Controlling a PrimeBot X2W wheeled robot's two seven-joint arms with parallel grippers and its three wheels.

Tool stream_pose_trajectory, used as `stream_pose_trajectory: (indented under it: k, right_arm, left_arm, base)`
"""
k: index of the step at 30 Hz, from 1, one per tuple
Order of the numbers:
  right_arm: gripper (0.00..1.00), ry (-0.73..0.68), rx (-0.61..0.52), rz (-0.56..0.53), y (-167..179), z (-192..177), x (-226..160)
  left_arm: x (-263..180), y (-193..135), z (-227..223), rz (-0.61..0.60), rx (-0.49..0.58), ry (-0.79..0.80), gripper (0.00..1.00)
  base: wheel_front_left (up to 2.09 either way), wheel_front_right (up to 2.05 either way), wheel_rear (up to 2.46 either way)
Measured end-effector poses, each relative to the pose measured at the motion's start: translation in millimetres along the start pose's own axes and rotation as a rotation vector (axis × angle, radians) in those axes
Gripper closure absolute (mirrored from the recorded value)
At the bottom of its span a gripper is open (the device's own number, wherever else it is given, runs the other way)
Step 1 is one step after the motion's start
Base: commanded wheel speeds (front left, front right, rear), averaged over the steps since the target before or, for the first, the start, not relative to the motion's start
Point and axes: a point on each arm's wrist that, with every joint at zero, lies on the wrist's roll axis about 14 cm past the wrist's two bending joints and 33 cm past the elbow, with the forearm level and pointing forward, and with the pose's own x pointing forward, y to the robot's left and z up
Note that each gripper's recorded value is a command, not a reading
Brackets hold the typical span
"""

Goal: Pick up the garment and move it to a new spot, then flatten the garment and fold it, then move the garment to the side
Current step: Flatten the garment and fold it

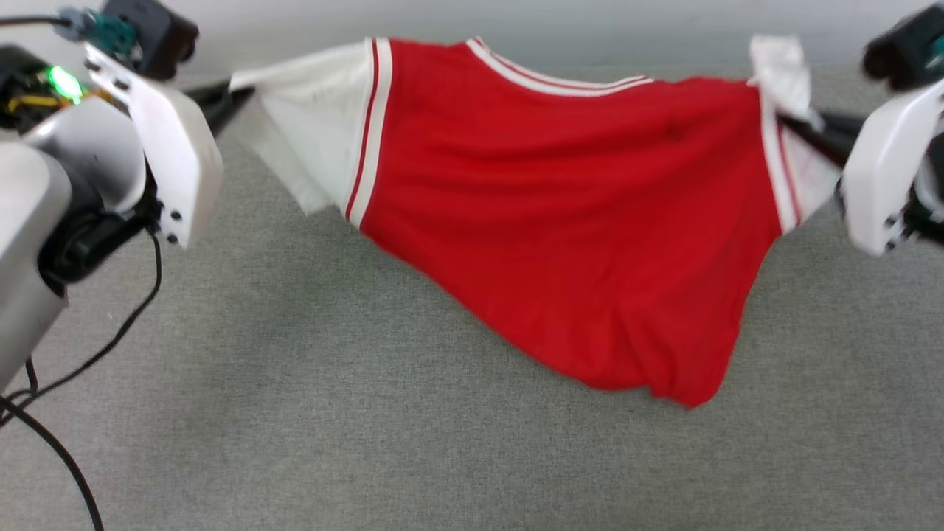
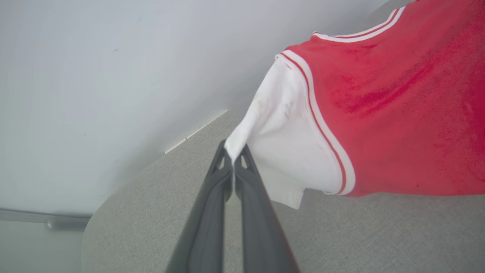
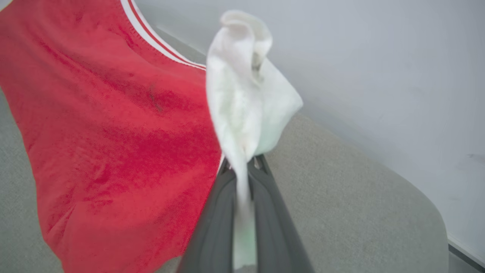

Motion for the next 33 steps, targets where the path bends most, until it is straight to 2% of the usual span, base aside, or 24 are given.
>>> stream_pose_trajectory:
  k: [4,12,17,26,33]
  right_arm:
    - [1.00,-0.156,-0.024,-0.058,-20,52,-18]
    - [1.00,-0.352,-0.124,-0.160,-50,133,-29]
    - [1.00,-0.451,-0.160,-0.230,-67,176,-16]
    - [1.00,-0.606,-0.219,-0.352,-96,243,12]
    - [1.00,-0.693,-0.212,-0.402,-110,276,27]
  left_arm:
    - [-9,7,45,0.041,0.056,-0.124,1.00]
    - [-9,29,124,0.135,0.128,-0.346,1.00]
    - [5,48,161,0.186,0.125,-0.454,1.00]
    - [20,101,213,0.312,0.122,-0.625,1.00]
    - [22,130,242,0.377,0.121,-0.729,1.00]
  base:
    - [0.00,0.00,0.00]
    - [0.00,0.00,0.00]
    - [0.00,0.00,0.00]
    - [0.00,0.00,0.00]
    - [0.00,0.00,0.00]
